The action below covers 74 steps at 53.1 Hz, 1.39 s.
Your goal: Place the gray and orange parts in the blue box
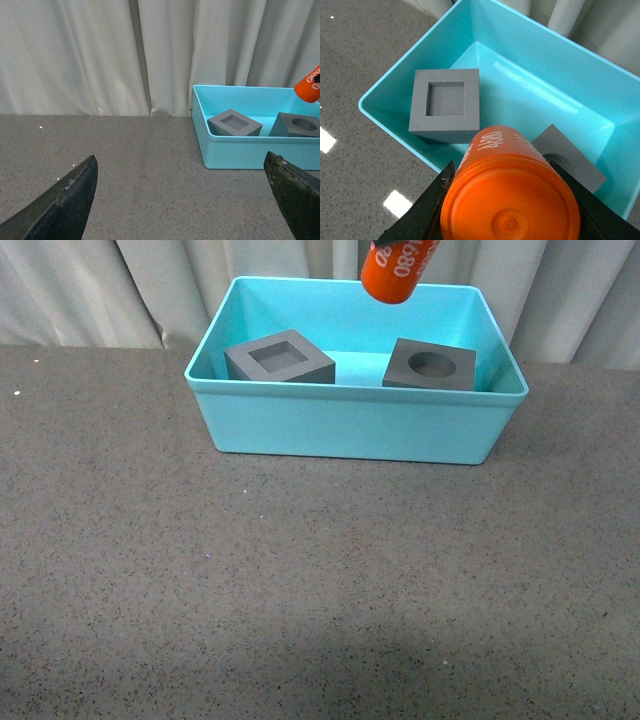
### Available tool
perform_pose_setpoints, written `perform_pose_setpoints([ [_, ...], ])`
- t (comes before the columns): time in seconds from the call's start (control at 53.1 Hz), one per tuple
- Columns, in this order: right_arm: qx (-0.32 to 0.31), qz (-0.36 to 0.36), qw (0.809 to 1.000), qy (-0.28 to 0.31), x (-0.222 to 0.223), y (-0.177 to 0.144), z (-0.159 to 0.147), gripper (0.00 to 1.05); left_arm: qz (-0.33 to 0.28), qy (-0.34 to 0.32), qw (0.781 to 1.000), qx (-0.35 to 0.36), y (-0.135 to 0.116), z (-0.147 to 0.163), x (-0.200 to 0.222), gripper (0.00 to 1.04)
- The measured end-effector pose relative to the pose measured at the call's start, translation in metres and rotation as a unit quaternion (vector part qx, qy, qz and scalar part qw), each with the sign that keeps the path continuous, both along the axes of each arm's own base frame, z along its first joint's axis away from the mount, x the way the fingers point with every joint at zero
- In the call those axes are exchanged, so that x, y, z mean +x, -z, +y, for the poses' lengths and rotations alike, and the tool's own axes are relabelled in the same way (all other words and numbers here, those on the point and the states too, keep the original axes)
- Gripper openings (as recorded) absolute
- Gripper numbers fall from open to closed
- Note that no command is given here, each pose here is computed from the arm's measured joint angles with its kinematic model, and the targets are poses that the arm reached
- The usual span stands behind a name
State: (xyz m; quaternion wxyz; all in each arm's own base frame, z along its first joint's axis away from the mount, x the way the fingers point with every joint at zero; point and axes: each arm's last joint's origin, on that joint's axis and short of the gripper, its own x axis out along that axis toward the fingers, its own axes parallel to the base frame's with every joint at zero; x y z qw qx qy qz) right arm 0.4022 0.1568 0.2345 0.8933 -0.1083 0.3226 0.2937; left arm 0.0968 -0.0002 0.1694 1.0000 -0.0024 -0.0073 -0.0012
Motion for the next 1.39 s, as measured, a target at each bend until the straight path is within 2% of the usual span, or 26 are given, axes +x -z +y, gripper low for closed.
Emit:
perform_pose_setpoints([
  [0.47,-0.022,0.073,0.997,0.002,0.068,0.062,0.035,0.45,0.0,0.0,1.0,0.0,0.0,0.0,0.0,0.98],
  [0.734,-0.037,0.082,0.996,0.008,0.084,0.071,0.04,0.45,0.0,0.0,1.0,0.0,0.0,0.0,0.0,0.98],
  [0.997,-0.067,0.116,0.991,0.012,0.095,0.1,0.043,0.45,0.0,0.0,1.0,0.0,0.0,0.0,0.0,0.98],
  [1.392,-0.08,0.13,0.988,0.009,0.102,0.106,0.045,0.45,0.0,0.0,1.0,0.0,0.0,0.0,0.0,0.98],
])
